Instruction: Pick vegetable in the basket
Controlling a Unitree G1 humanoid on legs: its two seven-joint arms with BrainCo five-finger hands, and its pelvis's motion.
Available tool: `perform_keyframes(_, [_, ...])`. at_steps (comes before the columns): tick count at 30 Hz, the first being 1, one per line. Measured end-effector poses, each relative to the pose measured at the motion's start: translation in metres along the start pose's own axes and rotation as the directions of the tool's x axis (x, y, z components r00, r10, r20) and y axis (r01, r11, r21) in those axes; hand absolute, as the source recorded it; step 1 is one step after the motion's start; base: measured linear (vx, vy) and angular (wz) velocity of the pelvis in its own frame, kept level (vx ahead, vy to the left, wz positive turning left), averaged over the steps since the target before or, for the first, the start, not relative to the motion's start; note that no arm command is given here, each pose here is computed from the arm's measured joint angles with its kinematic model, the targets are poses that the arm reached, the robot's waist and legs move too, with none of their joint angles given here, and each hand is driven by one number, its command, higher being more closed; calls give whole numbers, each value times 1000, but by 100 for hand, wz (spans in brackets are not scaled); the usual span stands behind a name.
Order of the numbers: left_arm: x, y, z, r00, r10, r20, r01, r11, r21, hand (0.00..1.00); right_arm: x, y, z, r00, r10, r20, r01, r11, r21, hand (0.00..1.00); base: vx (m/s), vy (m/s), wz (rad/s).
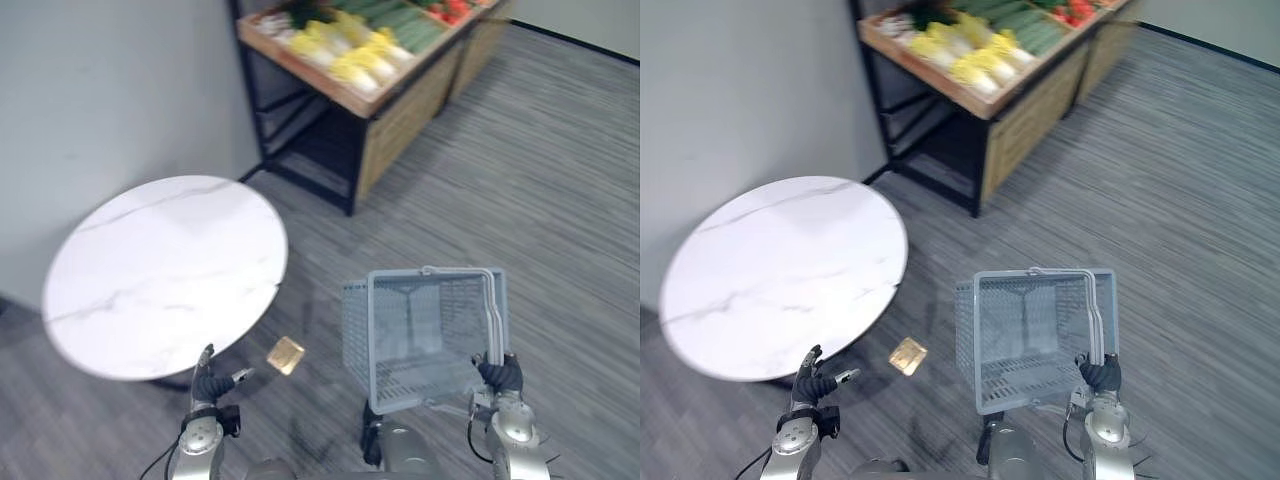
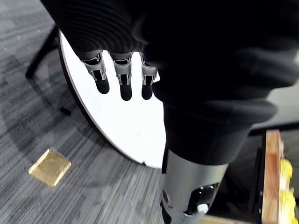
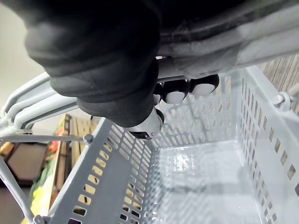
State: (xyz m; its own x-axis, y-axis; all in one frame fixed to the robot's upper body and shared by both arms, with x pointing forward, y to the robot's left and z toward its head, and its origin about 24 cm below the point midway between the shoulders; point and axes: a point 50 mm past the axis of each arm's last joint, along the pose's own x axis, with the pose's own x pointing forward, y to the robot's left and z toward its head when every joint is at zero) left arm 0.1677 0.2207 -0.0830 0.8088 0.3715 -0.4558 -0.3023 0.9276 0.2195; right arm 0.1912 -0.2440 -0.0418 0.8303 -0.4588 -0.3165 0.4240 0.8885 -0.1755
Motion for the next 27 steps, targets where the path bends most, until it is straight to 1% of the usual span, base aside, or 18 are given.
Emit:
perform_keyframes(6, [9, -21, 15, 997, -64, 41, 65, 998, -4, 0, -3, -4, -6, 1000, -2, -19, 1, 1000, -18, 100, 255, -106, -64])
perform_keyframes(9, [0, -18, -1, 998, -55, -14, 54, 998, -9, 0, -1, 0, 2, 1000, 23, 12, -23, 1000, -20, 100, 423, 34, -138])
perform_keyframes(12, [-13, -10, -23, 996, -41, -84, 41, 999, -2, 0, 4, 13, 14, 996, 70, 53, -69, 998, -14, 100, 329, 115, -124])
perform_keyframes(16, [-21, -6, -27, 995, -24, -92, 22, 999, -27, 0, 11, 18, 27, 989, 108, 98, -103, 993, -52, 100, 364, 250, -95])
perform_keyframes(19, [-21, 3, -25, 997, 10, -80, -12, 999, -31, 0, 8, 30, 17, 987, 153, 48, -150, 987, -64, 100, 623, 389, -74])
perform_keyframes(22, [-21, -1, -23, 997, 1, -76, -4, 999, -46, 0, 8, 31, 10, 986, 168, 17, -167, 983, -77, 100, 594, 266, -10])
perform_keyframes(25, [-20, 0, -22, 997, -3, -71, 2, 1000, -27, 0, 4, 40, -2, 982, 187, -36, -189, 979, -75, 100, 541, 178, -9])
perform_keyframes(27, [-18, -1, -18, 998, 5, -56, -7, 1000, -26, 0, 4, 45, -1, 978, 205, -33, -207, 975, -86, 100, 572, 99, -10])
